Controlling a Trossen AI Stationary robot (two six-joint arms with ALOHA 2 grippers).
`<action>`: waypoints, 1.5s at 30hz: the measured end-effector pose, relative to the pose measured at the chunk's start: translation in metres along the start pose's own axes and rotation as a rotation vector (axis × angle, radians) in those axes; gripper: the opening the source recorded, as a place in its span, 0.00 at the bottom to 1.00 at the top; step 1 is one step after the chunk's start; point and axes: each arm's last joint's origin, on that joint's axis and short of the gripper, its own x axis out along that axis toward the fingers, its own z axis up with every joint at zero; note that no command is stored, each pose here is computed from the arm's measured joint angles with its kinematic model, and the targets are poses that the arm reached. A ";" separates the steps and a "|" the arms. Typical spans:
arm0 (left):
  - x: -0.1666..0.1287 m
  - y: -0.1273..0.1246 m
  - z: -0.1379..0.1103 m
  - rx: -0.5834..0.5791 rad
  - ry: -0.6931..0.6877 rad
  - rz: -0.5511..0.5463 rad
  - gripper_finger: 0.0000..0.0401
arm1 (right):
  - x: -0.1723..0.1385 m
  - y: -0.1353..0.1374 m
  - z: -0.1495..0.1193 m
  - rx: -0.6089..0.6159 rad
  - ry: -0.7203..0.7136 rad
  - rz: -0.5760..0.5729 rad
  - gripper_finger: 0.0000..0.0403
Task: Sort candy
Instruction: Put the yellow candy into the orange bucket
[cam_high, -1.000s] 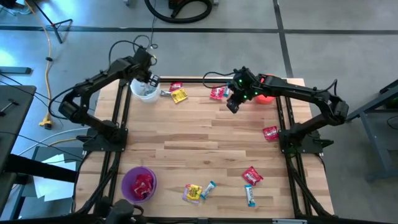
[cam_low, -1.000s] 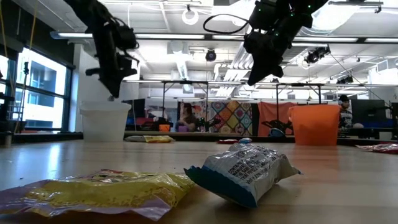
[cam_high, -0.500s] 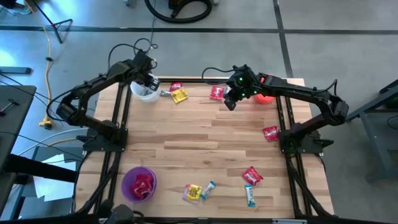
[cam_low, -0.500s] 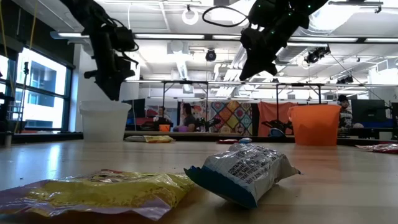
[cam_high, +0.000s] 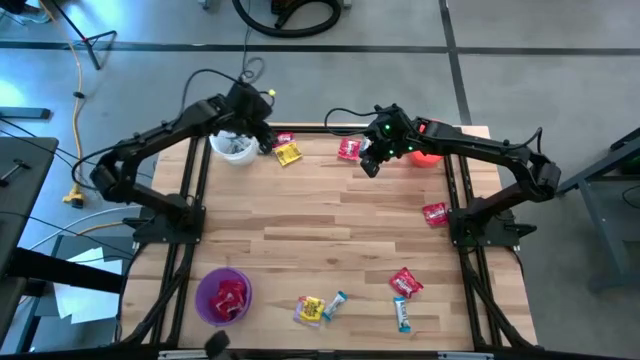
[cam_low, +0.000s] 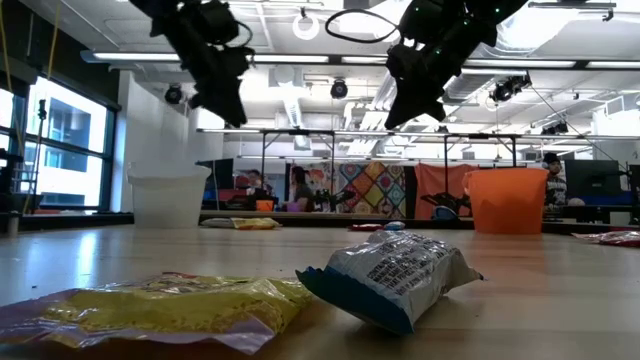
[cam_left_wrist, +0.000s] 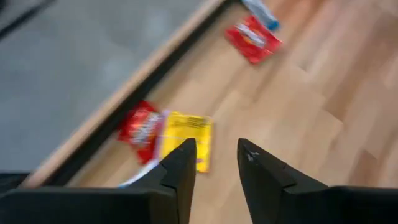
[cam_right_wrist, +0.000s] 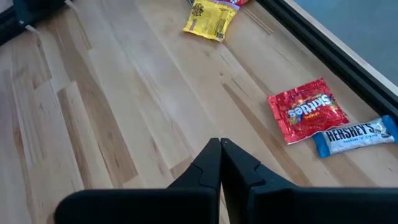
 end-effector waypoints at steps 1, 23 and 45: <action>0.006 -0.004 0.000 0.014 0.018 -0.025 0.24 | 0.000 0.000 0.000 0.000 0.000 -0.005 0.00; 0.151 -0.003 -0.041 0.069 0.428 0.069 0.46 | 0.000 0.000 0.000 0.000 0.000 -0.007 0.00; 0.173 0.001 -0.047 0.031 0.410 -0.023 0.12 | 0.000 0.000 0.000 -0.001 0.000 -0.006 0.00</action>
